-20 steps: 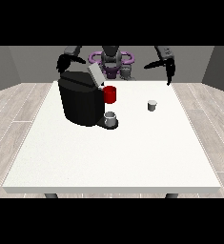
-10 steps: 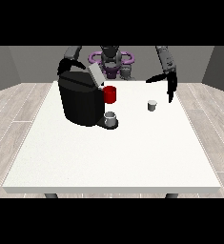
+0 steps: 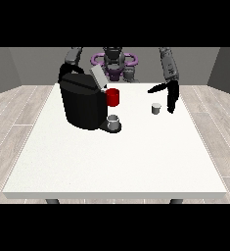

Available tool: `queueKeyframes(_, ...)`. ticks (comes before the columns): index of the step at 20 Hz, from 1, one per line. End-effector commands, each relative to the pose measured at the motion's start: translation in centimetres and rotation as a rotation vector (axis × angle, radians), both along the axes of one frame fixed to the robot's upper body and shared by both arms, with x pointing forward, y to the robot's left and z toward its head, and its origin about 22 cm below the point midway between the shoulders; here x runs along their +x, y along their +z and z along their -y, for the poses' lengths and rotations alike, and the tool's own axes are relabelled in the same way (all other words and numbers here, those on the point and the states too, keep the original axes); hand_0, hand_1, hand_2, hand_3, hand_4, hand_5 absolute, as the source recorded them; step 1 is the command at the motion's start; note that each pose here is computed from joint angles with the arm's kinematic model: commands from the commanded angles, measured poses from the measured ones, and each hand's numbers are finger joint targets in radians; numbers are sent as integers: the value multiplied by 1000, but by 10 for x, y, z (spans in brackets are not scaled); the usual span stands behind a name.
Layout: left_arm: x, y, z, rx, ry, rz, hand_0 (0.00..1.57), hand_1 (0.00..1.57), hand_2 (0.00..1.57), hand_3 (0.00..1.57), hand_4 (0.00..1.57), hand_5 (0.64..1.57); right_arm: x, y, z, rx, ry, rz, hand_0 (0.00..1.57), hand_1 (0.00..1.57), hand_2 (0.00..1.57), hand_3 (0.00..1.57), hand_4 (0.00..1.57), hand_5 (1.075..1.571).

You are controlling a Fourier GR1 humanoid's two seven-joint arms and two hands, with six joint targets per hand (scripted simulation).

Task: Insert the coffee pod into the coffee machine and close the lid

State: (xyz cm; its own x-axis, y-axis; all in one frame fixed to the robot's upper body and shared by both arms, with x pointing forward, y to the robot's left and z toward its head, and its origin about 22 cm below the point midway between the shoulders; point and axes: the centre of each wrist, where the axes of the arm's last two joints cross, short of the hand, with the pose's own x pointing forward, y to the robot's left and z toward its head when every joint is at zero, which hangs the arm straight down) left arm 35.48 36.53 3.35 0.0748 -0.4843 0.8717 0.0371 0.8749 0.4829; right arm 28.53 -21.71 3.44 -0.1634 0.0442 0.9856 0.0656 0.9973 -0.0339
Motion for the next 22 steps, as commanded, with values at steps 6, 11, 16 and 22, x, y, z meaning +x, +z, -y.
queueKeyframes(6, 2, -21, -6, 101, 28, -54, 695, 695, 778, 429, 0, 1571, -4, -13, -18, -22, -25, -27, 0, 0, 0, 0, 356, 1571)
queueKeyframes(11, 11, -3, -7, 242, -10, -51, 634, 634, 756, 487, 0, 1571, 15, -4, 3, 8, -36, 4, 0, 0, 0, 0, 432, 1571)
queueKeyframes(16, -2, -40, 5, 322, -42, -111, 547, 547, 697, 454, 0, 1571, 3, -6, -13, -19, -22, -68, 0, 0, 0, 0, 476, 1571)
queueKeyframes(22, 3, -48, 16, 352, 12, -14, 719, 719, 864, 649, 229, 1571, -2, -2, -9, -17, -9, -59, 0, 0, 0, 0, 524, 1571)
